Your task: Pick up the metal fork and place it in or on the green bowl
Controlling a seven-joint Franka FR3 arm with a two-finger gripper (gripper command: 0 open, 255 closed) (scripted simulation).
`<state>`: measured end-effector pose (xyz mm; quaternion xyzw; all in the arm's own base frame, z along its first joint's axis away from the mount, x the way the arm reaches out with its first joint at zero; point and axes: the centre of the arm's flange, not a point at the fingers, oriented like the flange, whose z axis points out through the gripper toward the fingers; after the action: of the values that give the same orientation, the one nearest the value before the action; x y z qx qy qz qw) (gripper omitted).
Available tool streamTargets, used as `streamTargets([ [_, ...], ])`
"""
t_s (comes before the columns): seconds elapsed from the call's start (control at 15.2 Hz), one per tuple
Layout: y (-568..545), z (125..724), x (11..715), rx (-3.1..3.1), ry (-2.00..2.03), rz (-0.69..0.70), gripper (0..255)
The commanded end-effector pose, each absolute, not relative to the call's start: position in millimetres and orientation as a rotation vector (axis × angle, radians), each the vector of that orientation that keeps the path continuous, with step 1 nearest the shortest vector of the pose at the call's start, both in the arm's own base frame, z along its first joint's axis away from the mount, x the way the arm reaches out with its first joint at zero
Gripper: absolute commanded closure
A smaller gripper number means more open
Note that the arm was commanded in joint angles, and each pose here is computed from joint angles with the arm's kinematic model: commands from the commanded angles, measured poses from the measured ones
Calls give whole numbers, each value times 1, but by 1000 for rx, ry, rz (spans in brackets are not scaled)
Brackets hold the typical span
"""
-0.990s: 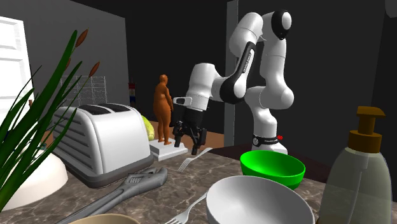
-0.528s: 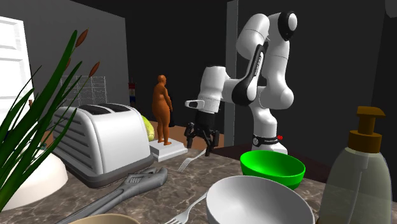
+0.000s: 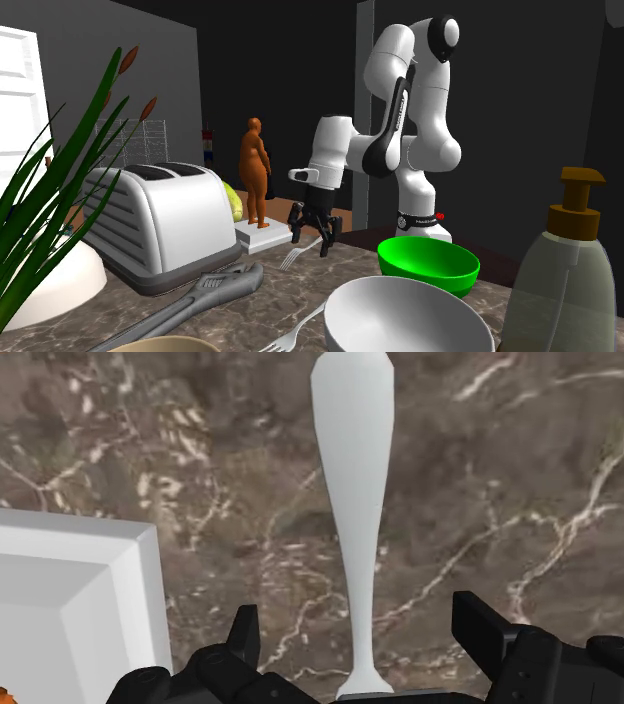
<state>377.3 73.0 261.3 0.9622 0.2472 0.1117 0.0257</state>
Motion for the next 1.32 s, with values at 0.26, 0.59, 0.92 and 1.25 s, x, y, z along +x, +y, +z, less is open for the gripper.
streamTargets([
  [0.26,73,261,377,2974,764,346,255],
  [0.59,73,261,379,2974,764,346,255],
  [0.92,73,266,377,2974,764,346,255],
  [1.25,73,292,377,2974,764,346,255],
])
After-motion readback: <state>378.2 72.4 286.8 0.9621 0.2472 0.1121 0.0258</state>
